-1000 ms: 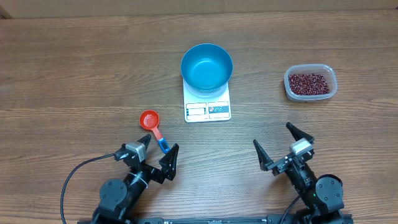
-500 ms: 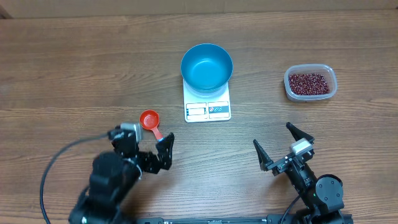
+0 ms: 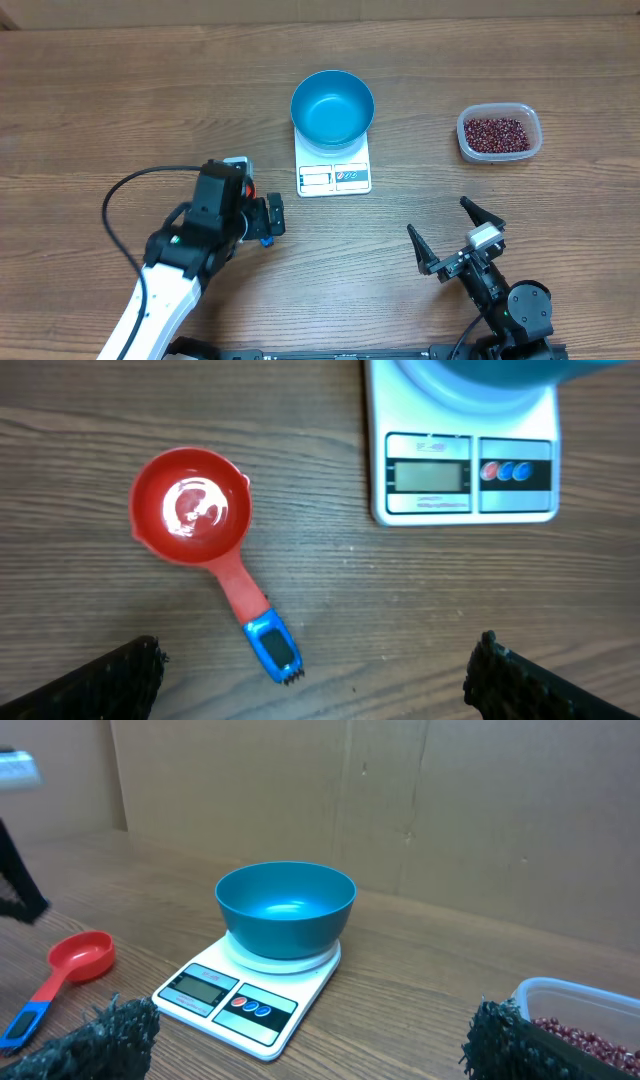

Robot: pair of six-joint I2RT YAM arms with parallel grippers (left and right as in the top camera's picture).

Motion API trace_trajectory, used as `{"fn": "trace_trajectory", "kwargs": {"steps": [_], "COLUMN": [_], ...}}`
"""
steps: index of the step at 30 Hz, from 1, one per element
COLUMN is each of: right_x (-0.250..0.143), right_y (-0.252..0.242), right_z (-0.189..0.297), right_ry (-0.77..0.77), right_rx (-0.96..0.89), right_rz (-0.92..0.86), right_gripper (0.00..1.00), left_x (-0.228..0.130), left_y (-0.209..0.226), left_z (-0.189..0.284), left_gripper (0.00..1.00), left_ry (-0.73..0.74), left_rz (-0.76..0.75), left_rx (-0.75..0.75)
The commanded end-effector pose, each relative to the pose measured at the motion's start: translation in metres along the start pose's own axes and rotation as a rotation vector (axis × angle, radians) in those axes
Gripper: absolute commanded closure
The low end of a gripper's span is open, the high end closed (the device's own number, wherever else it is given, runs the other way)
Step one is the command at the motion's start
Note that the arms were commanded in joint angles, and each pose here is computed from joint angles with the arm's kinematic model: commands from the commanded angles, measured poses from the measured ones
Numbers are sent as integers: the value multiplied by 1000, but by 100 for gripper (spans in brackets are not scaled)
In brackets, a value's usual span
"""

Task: Scoop item into bowl and weigh 150g on scale
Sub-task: 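Reach left gripper down and grasp the red scoop's blue handle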

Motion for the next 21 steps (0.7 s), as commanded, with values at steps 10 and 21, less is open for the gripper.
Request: {"fn": "trace_trajectory", "kwargs": {"steps": [10, 21], "right_x": [-1, -1], "right_y": [-2, -2], "right_z": [0, 0], "right_ry": [-7, -7], "right_rx": [-9, -9], "right_rz": [2, 2], "right_gripper": [0, 0], "left_x": [-2, -14], "left_y": [1, 30], "left_z": [-40, -61], "left_gripper": [0, 0], "left_ry": [96, 136], "left_rz": [10, 373], "left_rx": [20, 181]}}
Point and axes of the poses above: each gripper's point midway between its finger pads, its own z axis back along the fingers, its own y axis along the line the jaws close on, x = y × z, the point moved 2 cm from there along z, back along the fingers, and after that the axes turned 15 degrees about -z, right-handed, at the moved point
